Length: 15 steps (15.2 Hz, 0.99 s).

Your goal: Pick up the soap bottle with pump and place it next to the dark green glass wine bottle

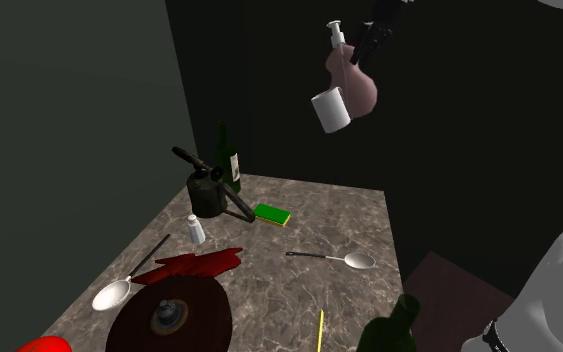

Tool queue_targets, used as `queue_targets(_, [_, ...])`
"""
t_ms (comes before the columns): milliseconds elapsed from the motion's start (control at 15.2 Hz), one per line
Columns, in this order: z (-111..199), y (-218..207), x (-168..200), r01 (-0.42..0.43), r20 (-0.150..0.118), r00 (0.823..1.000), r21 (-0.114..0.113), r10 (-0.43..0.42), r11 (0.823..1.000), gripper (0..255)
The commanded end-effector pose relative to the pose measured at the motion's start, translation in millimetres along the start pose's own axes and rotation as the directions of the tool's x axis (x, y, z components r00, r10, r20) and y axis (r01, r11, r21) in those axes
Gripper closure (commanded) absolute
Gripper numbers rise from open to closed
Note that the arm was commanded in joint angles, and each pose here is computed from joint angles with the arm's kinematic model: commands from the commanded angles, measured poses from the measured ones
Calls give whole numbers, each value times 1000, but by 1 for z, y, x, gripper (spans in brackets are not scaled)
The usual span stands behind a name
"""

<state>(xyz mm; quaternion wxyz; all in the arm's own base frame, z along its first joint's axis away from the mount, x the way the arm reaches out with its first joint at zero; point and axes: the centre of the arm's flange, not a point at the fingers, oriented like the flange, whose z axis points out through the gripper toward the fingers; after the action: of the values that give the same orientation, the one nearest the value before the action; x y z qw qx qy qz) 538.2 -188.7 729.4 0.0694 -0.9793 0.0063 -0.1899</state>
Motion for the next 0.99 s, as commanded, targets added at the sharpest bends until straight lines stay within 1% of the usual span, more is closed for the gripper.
queue_targets(0, [-5, -14, -13, 0, -2, 1000, -1, 0, 1000, 255])
queue_targets(924, [-37, -145, -139, 0, -2, 1000, -1, 0, 1000, 255])
